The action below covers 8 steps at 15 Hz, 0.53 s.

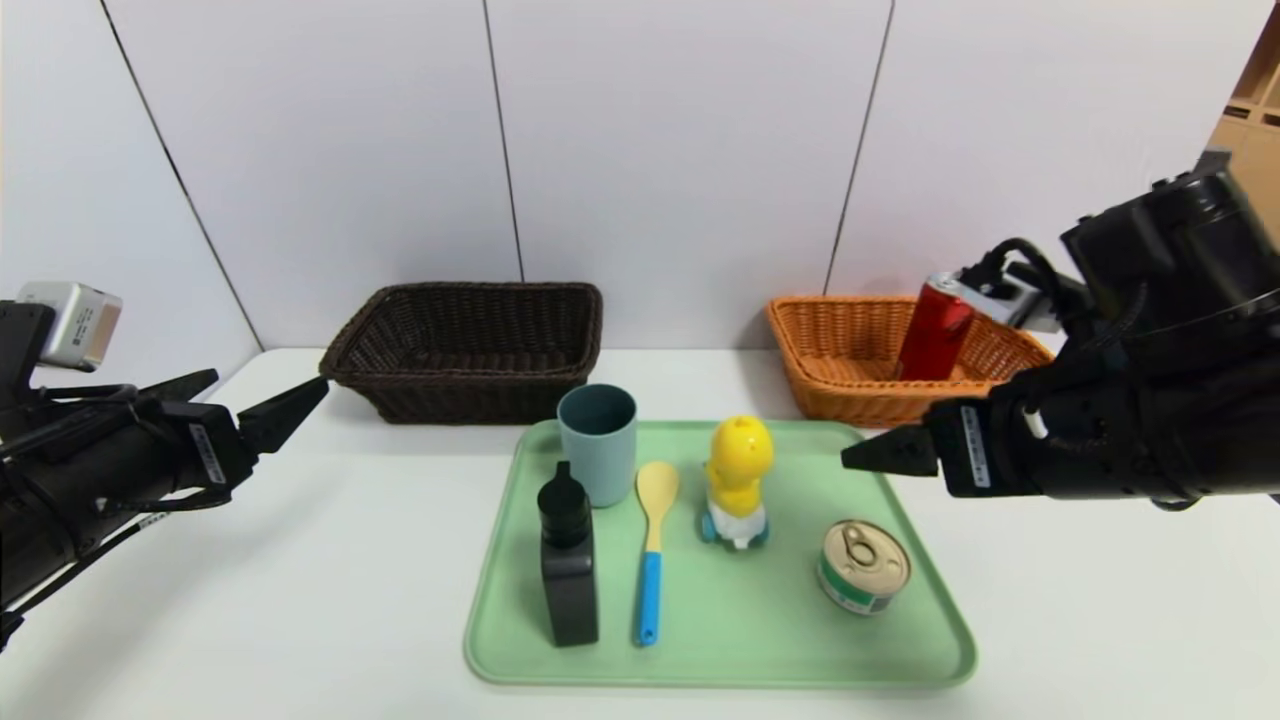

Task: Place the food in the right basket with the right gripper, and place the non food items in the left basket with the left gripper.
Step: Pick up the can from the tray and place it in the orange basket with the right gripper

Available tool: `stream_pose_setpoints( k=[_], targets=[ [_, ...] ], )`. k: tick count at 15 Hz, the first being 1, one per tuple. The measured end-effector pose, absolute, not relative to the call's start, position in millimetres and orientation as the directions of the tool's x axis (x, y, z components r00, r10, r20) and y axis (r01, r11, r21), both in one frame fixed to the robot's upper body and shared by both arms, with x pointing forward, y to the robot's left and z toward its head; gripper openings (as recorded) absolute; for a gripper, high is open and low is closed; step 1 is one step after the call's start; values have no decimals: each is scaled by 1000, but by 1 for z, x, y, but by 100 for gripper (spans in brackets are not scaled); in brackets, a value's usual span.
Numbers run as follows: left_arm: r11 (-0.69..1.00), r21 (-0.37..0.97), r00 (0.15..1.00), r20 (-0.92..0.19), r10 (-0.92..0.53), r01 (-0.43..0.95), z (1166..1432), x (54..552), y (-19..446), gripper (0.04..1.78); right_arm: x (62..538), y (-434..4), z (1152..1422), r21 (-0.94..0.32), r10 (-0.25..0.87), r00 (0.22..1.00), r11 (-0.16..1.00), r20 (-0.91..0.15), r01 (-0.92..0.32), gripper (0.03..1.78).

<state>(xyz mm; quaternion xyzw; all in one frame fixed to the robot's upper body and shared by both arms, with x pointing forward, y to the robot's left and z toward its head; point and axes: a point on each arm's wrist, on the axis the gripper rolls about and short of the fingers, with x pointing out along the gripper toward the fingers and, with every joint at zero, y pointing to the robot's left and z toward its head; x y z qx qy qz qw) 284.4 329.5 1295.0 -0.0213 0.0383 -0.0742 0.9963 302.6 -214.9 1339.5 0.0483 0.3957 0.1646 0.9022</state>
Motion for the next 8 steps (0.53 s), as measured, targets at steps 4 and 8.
stream_pose_setpoints(
  k=[4,8],
  targets=[
    [988,-48,986,-72,-147,144,1295,282,330,169,313,-201,1302,167,287,541,951,-791,-261,169],
    [988,-49,986,-74,-148,144,1294,281,330,169,317,-199,1279,114,225,507,964,-832,-240,169]
  ],
)
